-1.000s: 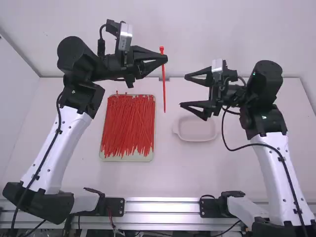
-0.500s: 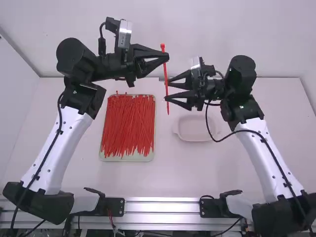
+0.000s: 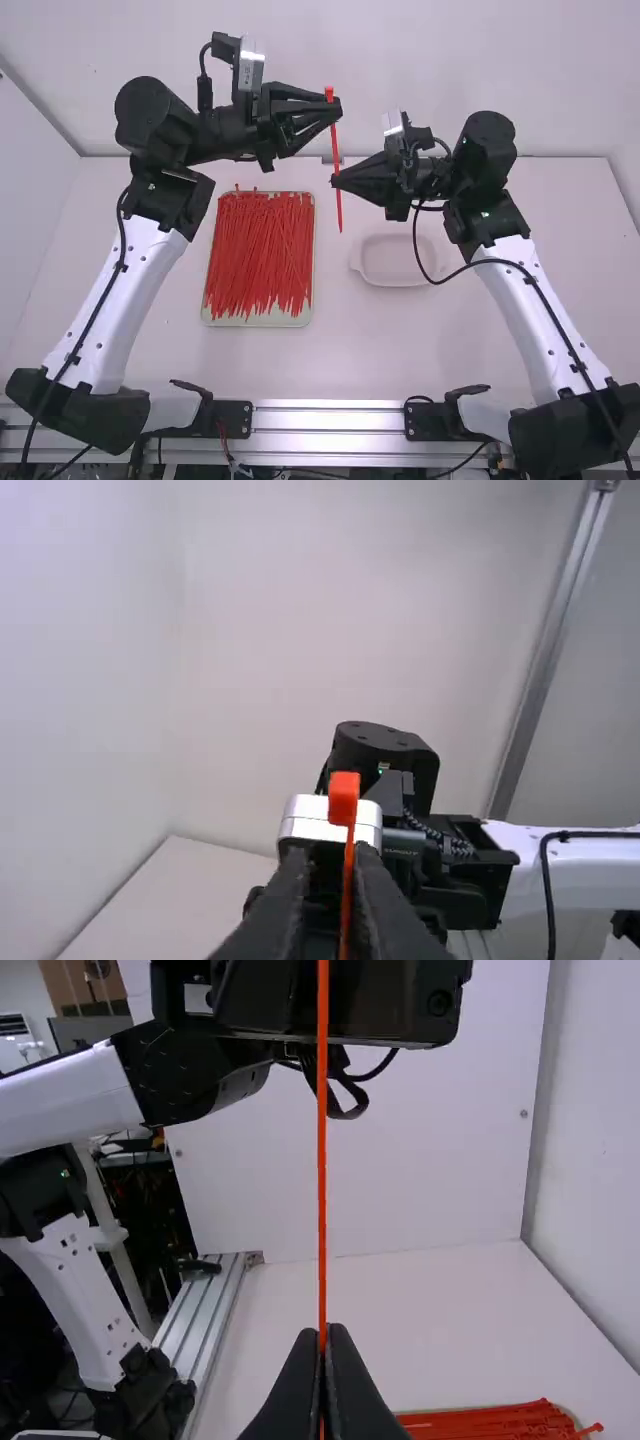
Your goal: Fasten the cable tie
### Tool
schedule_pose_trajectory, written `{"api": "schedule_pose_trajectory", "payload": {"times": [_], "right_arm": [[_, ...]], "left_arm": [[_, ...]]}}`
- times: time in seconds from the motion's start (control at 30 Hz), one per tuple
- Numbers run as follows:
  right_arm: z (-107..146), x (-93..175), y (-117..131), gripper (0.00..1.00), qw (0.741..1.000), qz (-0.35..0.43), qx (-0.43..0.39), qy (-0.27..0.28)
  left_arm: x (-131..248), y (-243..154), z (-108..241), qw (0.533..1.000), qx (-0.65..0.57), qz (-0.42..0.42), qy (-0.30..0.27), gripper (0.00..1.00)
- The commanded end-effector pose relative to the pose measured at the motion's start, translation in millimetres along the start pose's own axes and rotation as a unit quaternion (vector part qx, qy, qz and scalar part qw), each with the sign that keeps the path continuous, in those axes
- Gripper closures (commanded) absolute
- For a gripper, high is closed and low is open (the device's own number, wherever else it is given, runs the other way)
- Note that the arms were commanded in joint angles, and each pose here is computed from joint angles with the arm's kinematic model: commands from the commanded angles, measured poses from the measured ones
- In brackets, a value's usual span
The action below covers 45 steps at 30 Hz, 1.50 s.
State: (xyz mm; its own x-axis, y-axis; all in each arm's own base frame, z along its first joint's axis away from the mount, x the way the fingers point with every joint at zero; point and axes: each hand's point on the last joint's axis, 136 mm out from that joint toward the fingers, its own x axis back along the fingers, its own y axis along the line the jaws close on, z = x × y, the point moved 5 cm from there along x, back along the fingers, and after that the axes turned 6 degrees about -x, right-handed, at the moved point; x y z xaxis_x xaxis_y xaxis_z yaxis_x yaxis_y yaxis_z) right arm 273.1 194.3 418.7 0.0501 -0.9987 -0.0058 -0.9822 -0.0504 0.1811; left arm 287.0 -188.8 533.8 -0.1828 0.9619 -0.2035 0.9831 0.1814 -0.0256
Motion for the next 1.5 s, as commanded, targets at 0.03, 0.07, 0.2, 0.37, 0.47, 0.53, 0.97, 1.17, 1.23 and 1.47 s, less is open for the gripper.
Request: {"api": "schedule_pose_trajectory", "payload": {"times": [0.03, 0.07, 0.2, 0.37, 0.47, 0.53, 0.97, 1.17, 1.23, 1.47], "right_arm": [[2, -1, -1, 1.00, 1.000, -0.001, -0.001, 0.000], [1, 0, -3, 1.00, 1.000, 0.007, -0.002, -0.001], [0, 0, -3, 1.00, 1.000, 0.007, 0.004, -0.003], [-1, 0, -3, 1.00, 1.000, 0.007, 0.012, -0.004], [-2, 0, -3, 1.00, 1.000, 0.007, 0.015, -0.005], [-3, 0, -3, 1.00, 1.000, 0.008, 0.019, -0.007], [-5, 0, -2, 0.02, 1.000, 0.006, 0.018, -0.008], [-1, 18, 12, 0.02, 0.995, -0.062, 0.082, 0.008], [1, 23, 11, 0.02, 0.994, -0.066, 0.090, 0.009], [9, 40, -2, 0.02, 0.999, -0.025, 0.021, 0.007]], "left_arm": [[-1, 4, -2, 1.000, -0.004, -0.019, -0.012, 0.75], [-1, 3, -4, 1.000, -0.011, -0.017, -0.016, 0.78], [-1, 3, -5, 1.000, -0.011, -0.017, -0.018, 0.84], [-1, 1, -5, 1.000, -0.015, -0.013, -0.018, 0.98], [-1, 2, -6, 1.000, -0.015, -0.014, -0.019, 0.98], [-1, 2, -6, 1.000, -0.015, -0.016, -0.019, 0.98], [10, 26, 0, 0.996, 0.017, -0.083, -0.017, 0.98], [22, 45, 12, 0.991, 0.032, -0.128, -0.002, 0.98], [25, 59, 22, 0.986, 0.050, -0.157, 0.001, 0.98], [26, 101, 70, 0.969, 0.152, -0.191, 0.036, 0.98]]}}
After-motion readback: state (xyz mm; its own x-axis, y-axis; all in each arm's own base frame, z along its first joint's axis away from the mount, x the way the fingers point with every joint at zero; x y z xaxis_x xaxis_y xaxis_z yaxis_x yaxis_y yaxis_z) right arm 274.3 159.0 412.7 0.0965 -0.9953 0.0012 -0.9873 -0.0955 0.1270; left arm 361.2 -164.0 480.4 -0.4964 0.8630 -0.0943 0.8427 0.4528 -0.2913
